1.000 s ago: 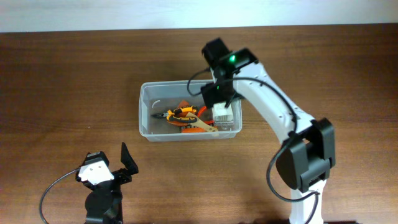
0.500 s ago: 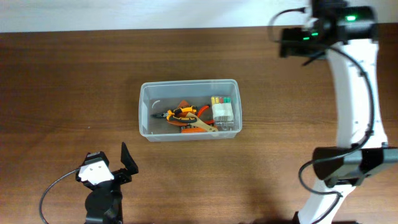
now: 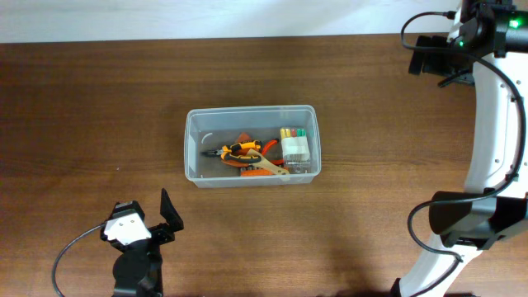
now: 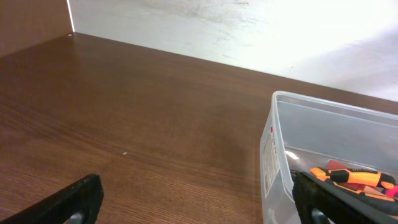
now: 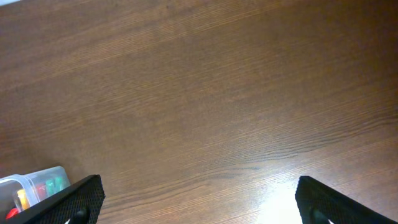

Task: Pack container

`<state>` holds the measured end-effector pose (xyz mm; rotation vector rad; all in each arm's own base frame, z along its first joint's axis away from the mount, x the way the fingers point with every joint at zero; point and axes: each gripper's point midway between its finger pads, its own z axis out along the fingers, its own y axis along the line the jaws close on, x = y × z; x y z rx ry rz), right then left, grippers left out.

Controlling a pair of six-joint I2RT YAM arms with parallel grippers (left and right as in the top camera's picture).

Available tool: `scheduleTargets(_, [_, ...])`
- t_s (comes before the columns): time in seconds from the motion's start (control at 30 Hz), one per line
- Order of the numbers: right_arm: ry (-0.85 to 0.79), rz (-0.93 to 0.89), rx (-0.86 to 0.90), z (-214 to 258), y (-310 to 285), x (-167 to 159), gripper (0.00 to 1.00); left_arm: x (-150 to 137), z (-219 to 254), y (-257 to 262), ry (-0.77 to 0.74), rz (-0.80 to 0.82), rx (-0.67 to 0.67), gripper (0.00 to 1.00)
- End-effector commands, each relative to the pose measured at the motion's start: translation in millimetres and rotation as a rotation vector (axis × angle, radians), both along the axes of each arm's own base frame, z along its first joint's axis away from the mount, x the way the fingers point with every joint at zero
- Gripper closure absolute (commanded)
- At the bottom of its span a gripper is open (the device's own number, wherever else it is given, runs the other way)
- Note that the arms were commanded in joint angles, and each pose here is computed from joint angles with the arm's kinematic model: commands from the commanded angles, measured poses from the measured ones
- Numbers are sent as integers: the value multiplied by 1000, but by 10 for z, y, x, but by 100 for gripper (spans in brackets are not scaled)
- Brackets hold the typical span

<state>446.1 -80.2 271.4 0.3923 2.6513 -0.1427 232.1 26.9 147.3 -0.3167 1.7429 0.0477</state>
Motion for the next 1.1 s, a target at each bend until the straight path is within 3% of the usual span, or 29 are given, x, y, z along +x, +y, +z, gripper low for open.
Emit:
scheduleTargets(0.0, [-18, -6, -8, 72, -35, -12, 1, -3, -5, -1, 0, -1, 9, 1])
scheduleTargets(0.47, [-14, -7, -8, 56, -41, -8, 1, -3, -5, -1, 0, -1, 9, 1])
scheduleTargets(0.63, [-117, 4, -22, 495, 34, -188, 1, -3, -5, -1, 0, -1, 9, 1])
scheduleTargets(0.83, [-367, 52, -47, 1459, 301, -799, 1, -3, -5, -1, 0, -1, 9, 1])
scheduleTargets(1.07, [-674, 124, -55, 2368, 592, -1849, 1, -3, -5, -1, 0, -1, 9, 1])
